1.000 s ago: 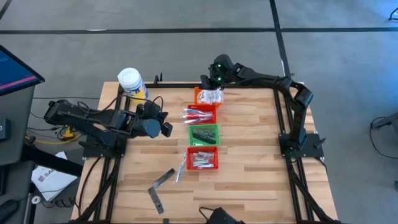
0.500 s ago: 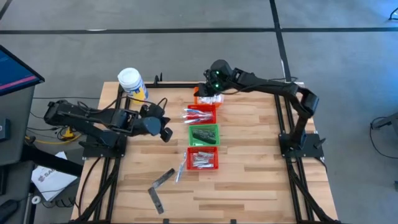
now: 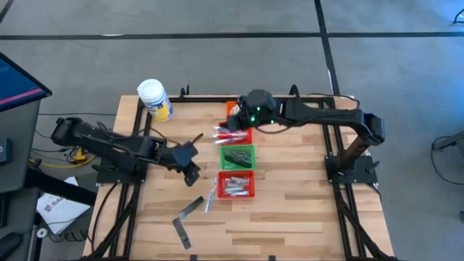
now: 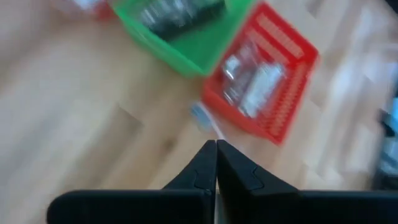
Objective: Pick & Place Travel size toiletries
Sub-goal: Put the blue toothbrush into the top red basket
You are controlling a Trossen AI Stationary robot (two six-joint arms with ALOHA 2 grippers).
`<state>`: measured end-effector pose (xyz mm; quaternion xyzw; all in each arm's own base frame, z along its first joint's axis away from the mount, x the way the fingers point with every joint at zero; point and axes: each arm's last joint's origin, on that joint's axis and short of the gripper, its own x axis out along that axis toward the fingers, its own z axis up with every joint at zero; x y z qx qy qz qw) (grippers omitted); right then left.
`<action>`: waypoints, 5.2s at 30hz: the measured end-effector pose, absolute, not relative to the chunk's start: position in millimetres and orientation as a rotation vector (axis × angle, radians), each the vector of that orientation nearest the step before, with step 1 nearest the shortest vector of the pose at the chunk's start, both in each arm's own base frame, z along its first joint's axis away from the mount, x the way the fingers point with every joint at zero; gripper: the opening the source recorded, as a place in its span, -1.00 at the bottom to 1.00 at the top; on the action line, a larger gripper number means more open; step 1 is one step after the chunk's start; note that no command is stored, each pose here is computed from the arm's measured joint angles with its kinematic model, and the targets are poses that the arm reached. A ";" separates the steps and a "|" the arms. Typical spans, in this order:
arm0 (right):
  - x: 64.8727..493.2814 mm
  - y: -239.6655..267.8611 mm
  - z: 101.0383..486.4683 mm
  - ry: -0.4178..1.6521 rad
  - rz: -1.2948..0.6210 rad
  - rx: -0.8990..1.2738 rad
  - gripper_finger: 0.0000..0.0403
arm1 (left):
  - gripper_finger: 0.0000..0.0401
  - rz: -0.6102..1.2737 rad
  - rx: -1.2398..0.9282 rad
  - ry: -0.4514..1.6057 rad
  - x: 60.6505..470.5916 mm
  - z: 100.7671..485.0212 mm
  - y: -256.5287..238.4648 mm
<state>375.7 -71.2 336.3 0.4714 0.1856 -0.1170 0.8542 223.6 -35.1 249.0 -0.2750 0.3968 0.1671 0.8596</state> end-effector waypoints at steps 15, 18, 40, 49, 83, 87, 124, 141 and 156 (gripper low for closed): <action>378.4 1.2 331.5 0.486 -0.110 0.955 -1.00 | -0.99 0.105 -0.815 1.072 261.8 191.4 -64.1; 368.6 7.3 336.2 0.482 -0.084 0.938 -1.00 | -0.99 0.144 -0.838 1.082 274.2 187.7 -72.7; 257.0 18.4 358.3 0.166 -0.015 0.906 -1.00 | -1.00 0.563 -0.682 0.979 313.7 208.3 -137.1; 247.8 34.9 358.5 0.131 -0.008 0.893 -1.00 | -0.99 0.594 -0.740 1.093 305.5 191.1 -134.1; 255.5 46.3 353.4 0.151 0.028 0.880 -1.00 | -0.21 0.616 -0.716 1.257 318.5 136.2 -134.5; 255.5 46.3 353.4 0.152 0.029 0.876 -1.00 | -0.46 0.630 -0.716 1.265 318.1 135.6 -132.1; 256.8 43.7 362.0 0.087 0.101 0.883 -0.50 | -0.97 0.705 -0.777 0.740 268.5 264.7 -101.7; 281.7 -15.8 382.7 -0.383 0.068 0.864 -0.08 | -0.97 0.410 -0.531 0.102 229.9 393.3 -16.4; 353.5 -40.3 392.0 -0.365 0.245 0.811 -0.32 | -0.97 0.148 -0.462 0.062 231.2 406.7 18.5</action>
